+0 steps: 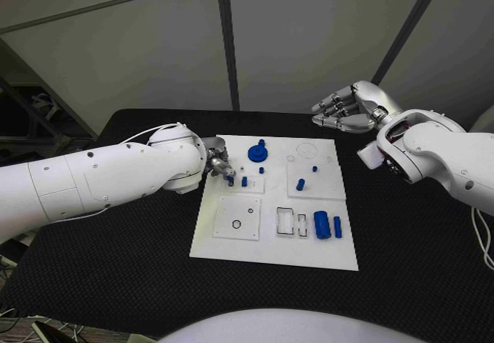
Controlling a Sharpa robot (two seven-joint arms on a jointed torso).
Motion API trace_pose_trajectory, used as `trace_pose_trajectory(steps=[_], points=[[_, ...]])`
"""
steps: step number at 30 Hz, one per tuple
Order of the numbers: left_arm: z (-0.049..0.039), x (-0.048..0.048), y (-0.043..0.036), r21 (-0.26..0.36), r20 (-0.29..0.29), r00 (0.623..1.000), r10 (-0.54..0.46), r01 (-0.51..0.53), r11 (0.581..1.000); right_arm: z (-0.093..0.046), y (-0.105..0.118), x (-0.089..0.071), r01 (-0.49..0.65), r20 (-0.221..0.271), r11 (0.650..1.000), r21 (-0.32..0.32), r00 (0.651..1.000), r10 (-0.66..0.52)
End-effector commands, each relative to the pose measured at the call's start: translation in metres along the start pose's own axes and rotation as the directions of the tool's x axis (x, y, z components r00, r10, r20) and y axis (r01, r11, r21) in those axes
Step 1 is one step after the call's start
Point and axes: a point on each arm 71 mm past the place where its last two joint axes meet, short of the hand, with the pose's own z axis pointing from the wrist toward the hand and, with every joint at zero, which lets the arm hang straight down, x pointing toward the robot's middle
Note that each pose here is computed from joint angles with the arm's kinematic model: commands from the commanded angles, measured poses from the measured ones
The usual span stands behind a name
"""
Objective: Assemble the parts on the task board
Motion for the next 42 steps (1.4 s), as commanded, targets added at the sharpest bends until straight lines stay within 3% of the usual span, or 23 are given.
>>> trace_pose_trajectory(steps=[1,20,42], points=[[0.0012,-0.0005,-0.0023,0.012,0.015,1.0,0.014,-0.014,1.0,0.0006,0.0017,0.0001,-0.004,-0.005,1.0,-0.01,1.0,0.004],[0.0025,0.0069,-0.0024,0.01,-0.028,0.999,0.037,-0.037,0.999,0.0008,0.0015,0.0003,-0.004,-0.008,1.0,-0.009,1.0,0.004],[0.0011,0.0084,0.0008,0.006,-0.042,0.998,0.052,-0.051,0.999,0.0011,0.0004,-0.0002,-0.004,-0.009,1.0,-0.007,1.0,0.004]])
